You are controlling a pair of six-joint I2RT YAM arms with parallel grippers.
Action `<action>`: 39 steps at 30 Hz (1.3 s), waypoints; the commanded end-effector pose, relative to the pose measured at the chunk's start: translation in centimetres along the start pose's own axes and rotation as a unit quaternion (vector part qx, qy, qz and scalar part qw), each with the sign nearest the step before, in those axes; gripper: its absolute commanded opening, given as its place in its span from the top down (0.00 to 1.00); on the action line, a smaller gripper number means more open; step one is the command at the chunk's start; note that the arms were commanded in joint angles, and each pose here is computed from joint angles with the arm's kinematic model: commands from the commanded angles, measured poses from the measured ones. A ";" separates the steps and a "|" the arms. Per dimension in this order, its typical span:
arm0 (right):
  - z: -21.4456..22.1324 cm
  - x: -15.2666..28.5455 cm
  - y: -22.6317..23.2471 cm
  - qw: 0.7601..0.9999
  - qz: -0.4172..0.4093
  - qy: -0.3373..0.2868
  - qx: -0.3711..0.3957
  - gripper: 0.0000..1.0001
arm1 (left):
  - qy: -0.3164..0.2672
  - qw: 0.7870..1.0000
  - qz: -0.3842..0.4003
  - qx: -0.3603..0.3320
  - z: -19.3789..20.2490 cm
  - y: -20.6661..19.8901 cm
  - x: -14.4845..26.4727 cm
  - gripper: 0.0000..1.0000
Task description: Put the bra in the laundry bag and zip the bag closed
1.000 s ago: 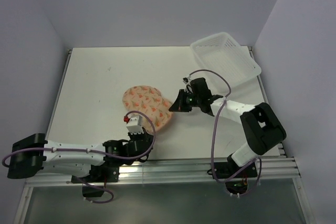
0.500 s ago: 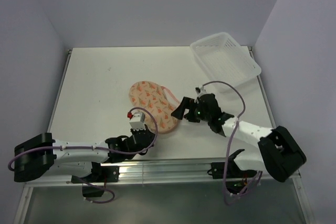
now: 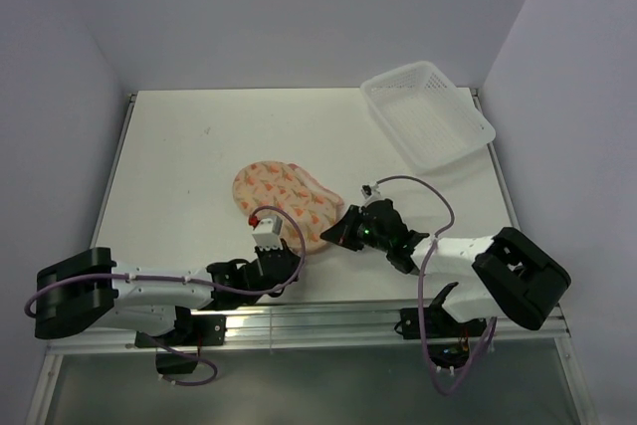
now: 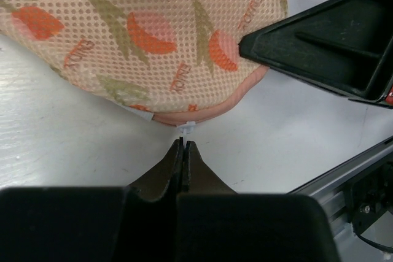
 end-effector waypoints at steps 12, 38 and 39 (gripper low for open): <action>-5.9 -1.6 -1.5 0.996 0.047 -0.033 0.064 0.97 | -0.043 0.999 -0.024 -0.007 -2.9 1.1 1.9 0.74; -13.9 18.9 7.1 0.932 0.014 -0.301 0.202 0.00 | -0.195 0.978 0.073 0.002 -19.4 -6.4 16.6 0.01; -14.3 21.3 7.9 0.921 -0.003 -0.335 0.200 0.00 | -0.202 0.975 0.089 0.007 -20.1 -6.9 17.3 0.01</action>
Point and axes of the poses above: each gripper's point midway between its finger pads, its own x axis back along the fingers, its own y axis along the line the jaws close on, z = x × y, the point moved 1 cm from there along x, back along the fingers, and after that the axes turned 9 degrees about x, right-handed, at the moved point
